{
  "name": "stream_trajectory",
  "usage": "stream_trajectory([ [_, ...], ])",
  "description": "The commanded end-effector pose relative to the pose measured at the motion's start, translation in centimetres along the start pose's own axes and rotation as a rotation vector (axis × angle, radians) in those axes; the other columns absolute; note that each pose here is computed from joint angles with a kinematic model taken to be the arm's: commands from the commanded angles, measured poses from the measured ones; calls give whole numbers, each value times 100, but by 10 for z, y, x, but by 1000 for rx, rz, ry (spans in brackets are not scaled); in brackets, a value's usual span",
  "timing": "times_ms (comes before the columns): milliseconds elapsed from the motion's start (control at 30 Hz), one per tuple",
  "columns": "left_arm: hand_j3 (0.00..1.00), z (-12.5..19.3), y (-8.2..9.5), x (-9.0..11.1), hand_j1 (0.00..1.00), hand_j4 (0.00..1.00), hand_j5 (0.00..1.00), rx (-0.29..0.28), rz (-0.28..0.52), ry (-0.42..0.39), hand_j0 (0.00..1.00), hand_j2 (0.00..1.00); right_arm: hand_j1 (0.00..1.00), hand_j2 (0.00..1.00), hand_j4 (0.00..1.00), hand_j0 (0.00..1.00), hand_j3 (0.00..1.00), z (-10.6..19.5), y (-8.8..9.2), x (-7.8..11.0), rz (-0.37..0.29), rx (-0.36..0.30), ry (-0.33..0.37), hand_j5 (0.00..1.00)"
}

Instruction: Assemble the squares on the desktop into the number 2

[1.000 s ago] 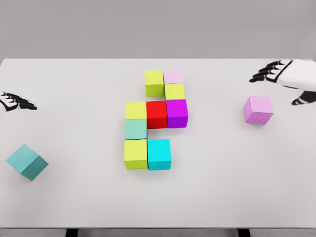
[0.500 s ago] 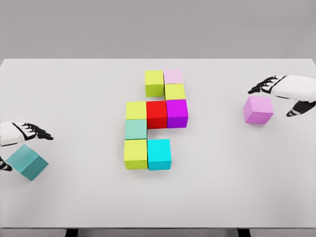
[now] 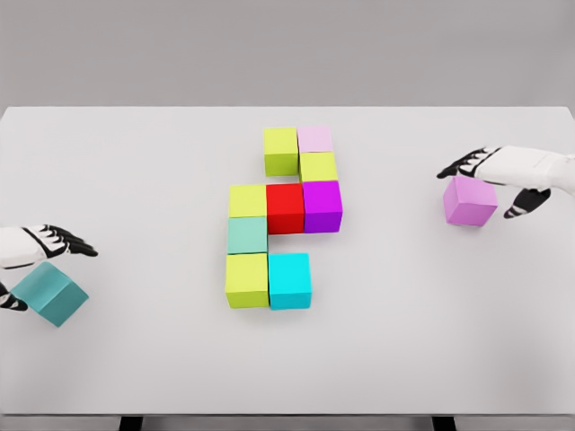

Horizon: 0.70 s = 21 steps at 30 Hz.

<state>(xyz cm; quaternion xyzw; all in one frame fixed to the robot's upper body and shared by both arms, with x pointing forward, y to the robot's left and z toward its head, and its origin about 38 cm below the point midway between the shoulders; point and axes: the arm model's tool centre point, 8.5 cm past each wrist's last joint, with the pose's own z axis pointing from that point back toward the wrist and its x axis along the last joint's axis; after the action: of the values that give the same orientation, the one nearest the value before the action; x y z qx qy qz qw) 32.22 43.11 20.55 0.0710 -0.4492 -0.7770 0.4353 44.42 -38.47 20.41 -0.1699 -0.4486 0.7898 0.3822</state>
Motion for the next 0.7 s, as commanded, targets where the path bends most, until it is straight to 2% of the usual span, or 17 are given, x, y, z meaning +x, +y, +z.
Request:
stream_trajectory([
  [0, 100, 0, -3, -2, 100, 100, 100, -13, -31, 15, 100, 100, 100, 100, 100, 100, 100, -3, 5, 1, -8, 14, -6, 100],
  [233, 100, -5, -13, 1, 100, 100, 100, -40, -27, 3, 100, 100, 100, 100, 100, 100, 100, -7, 6, -2, -23, 12, -2, 100],
  [667, 100, -16, -15, -6, 100, 100, 100, -15, -8, 2, 100, 100, 100, 100, 100, 100, 100, -15, 7, 4, -29, 10, -21, 100],
])
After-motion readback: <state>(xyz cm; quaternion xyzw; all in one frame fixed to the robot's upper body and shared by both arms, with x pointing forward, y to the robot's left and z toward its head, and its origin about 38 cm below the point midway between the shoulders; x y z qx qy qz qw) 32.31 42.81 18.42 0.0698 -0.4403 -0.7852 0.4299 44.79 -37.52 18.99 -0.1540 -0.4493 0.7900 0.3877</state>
